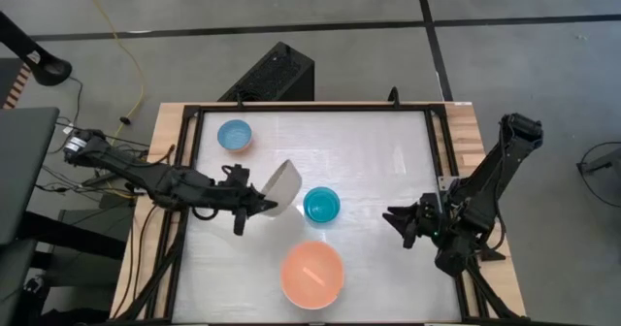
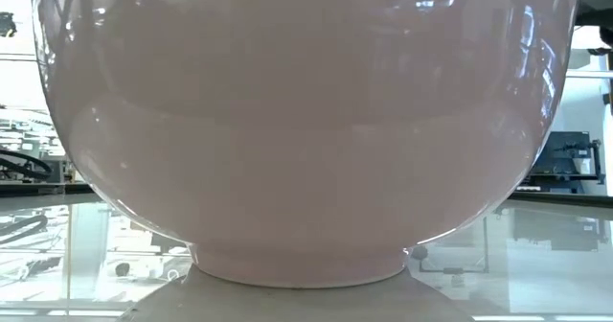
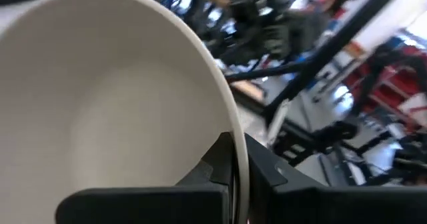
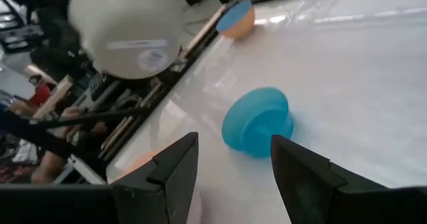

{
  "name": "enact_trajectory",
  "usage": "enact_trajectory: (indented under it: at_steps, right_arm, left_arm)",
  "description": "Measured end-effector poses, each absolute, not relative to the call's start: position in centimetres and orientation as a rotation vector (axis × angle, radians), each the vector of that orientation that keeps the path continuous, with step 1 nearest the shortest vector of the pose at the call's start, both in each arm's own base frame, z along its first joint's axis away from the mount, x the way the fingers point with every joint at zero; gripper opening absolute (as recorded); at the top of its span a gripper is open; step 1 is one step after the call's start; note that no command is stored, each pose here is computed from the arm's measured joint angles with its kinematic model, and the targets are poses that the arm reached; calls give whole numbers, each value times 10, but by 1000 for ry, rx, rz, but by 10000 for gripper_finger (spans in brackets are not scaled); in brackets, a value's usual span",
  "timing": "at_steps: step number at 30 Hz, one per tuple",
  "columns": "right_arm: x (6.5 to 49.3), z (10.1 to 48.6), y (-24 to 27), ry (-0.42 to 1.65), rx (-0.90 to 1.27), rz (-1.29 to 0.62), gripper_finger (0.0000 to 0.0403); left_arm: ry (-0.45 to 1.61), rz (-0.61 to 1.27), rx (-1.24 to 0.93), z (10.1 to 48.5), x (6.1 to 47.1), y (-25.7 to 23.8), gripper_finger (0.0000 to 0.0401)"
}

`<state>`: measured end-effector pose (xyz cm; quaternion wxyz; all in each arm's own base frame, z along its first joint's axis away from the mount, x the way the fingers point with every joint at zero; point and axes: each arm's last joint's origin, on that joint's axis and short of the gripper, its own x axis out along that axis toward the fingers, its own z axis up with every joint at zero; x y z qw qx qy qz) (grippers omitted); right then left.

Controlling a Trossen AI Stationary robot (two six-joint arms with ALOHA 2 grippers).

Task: Nest bowls inside each other
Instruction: Stack the gray bowl on top of the light orange bowl

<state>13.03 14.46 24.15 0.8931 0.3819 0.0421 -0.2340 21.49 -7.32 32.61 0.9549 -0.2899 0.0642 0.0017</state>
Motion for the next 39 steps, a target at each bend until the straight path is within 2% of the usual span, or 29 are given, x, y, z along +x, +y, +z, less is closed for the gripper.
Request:
enact_trajectory:
  at_steps: [8, 13, 17, 23, 31, 39]
  right_arm:
    - [118, 218, 130, 10, 837, -503, 221]
    - [108, 201, 122, -28, 947, -458, 221]
    - [101, 194, 117, -54, 1002, -410, 221]
    - [95, 194, 109, 6, 972, -334, 221]
    - [90, 210, 97, 128, 884, -179, 221]
    - [86, 222, 80, 123, 819, -110, 221]
  left_arm:
    - [6, -131, -482, 379, 223, -98, 0]
    - [120, -177, -333, 395, 234, -122, 0]
    - [277, -194, -225, 396, 249, -145, 0]
    - [454, -177, -135, 390, 278, -173, 0]
    - [612, -145, -54, 366, 318, -201, 0]
    - [814, -154, 100, 343, 340, -226, 0]
